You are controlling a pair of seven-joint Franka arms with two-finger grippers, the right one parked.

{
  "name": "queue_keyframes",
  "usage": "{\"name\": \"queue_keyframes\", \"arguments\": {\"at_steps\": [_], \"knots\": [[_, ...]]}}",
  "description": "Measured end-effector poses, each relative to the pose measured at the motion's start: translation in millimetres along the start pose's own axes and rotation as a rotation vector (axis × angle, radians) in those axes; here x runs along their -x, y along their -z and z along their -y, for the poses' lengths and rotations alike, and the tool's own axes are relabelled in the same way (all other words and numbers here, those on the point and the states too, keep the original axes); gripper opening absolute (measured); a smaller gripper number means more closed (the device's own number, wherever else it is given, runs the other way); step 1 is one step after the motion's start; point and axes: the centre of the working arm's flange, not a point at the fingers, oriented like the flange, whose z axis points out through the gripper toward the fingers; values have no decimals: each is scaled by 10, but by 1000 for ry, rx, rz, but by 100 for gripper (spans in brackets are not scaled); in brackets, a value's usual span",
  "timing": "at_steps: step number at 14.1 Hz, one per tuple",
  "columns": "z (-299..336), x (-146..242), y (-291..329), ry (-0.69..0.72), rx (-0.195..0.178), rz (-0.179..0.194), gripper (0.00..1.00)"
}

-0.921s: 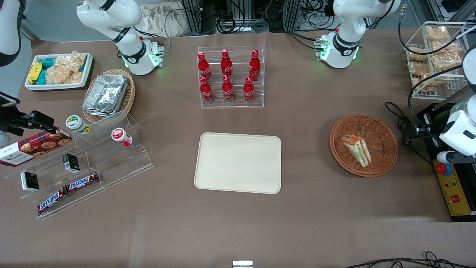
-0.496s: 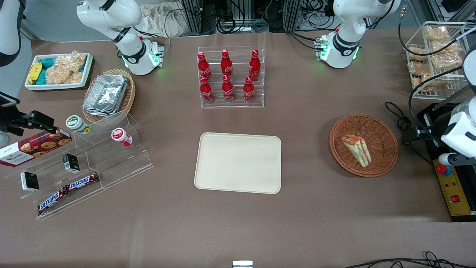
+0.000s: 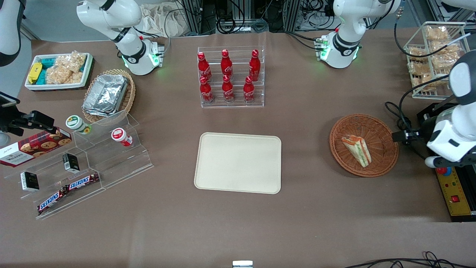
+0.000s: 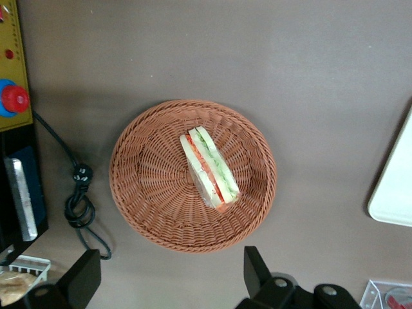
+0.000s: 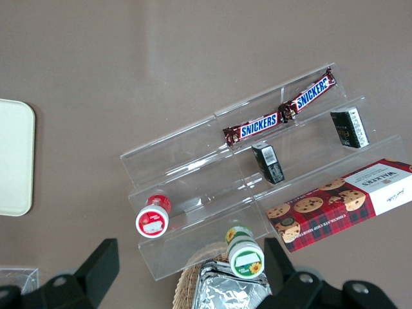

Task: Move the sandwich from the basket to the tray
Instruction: 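Lower the open left gripper over the wrapped sandwich in the basket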

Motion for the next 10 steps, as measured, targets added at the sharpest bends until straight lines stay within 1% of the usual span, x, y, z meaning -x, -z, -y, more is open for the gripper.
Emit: {"name": "queue_keyframes", "arguments": {"at_steps": [4,8,10], "knots": [[21,250,-637,70,2,-20,100],[30,391,-1227,221,12,-54,100],[38,473,-1552,279,16,-60,99]]}}
